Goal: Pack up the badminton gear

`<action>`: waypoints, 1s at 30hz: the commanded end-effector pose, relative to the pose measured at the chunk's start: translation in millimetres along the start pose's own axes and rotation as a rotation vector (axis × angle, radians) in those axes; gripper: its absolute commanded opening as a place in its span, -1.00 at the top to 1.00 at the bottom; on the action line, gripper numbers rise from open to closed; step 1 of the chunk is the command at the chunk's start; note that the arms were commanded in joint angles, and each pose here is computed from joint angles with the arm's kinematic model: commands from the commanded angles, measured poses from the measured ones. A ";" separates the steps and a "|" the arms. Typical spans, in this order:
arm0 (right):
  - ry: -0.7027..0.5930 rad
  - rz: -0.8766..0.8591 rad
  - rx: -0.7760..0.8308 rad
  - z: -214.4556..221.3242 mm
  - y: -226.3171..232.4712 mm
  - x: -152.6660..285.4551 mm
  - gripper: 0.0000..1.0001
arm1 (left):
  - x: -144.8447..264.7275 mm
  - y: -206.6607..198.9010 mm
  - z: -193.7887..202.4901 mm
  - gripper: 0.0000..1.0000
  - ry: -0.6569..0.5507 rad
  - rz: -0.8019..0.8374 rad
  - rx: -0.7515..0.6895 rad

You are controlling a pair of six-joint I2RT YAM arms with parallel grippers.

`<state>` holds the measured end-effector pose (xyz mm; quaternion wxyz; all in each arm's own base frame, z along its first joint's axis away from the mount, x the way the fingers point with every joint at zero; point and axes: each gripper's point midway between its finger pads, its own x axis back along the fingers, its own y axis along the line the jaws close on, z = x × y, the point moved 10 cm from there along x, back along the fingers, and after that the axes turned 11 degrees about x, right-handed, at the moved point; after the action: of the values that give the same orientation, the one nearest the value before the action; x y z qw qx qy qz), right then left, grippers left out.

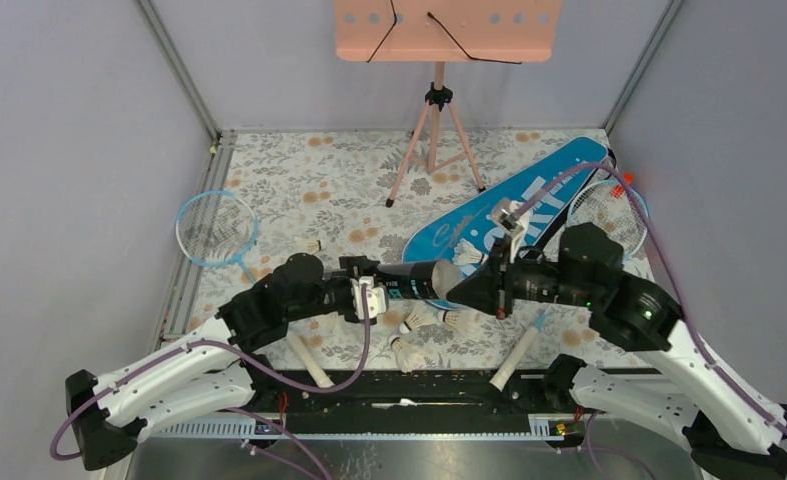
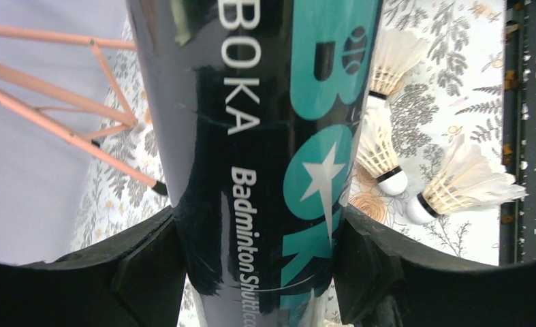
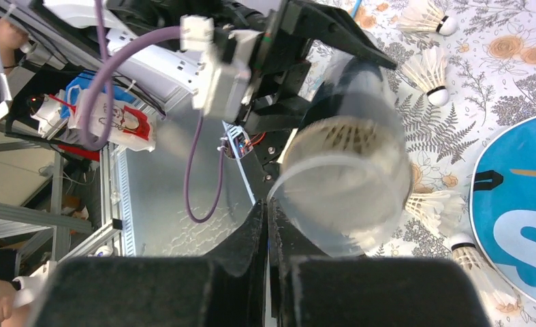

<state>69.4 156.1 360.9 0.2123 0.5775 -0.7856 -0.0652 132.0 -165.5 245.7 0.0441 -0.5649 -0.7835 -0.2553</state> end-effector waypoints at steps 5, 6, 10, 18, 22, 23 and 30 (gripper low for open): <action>-0.089 0.040 0.077 -3.5 19.6 51.6 1.00 | 5.2 14.1 -7.9 0.60 -0.065 -0.147 -0.019; -0.092 0.065 0.077 -2.5 18.4 53.7 1.00 | 6.8 16.1 -10.9 0.61 -0.081 -0.170 -0.011; -0.064 0.182 0.034 7.8 6.1 49.1 1.00 | 21.3 30.0 -30.2 0.65 -0.196 -0.352 0.059; 0.057 0.322 -0.039 35.5 -28.8 5.1 1.00 | 84.6 49.4 -49.2 0.47 -0.538 -0.884 0.435; 0.053 0.239 -0.042 43.1 -46.9 -43.7 1.00 | 104.9 42.7 -32.5 0.46 -0.610 -1.033 0.613; 0.070 0.224 -0.050 45.2 -52.6 -58.2 1.00 | 108.1 40.3 -28.8 0.45 -0.627 -1.050 0.653; 0.258 0.109 -0.030 62.2 -83.2 -177.6 1.00 | 129.8 32.7 -18.8 0.51 -0.648 -1.135 0.779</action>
<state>140.4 233.3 229.8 0.3757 0.4713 -0.7978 0.0132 115.8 -67.2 313.1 -0.1259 -0.1192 -0.9701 0.1699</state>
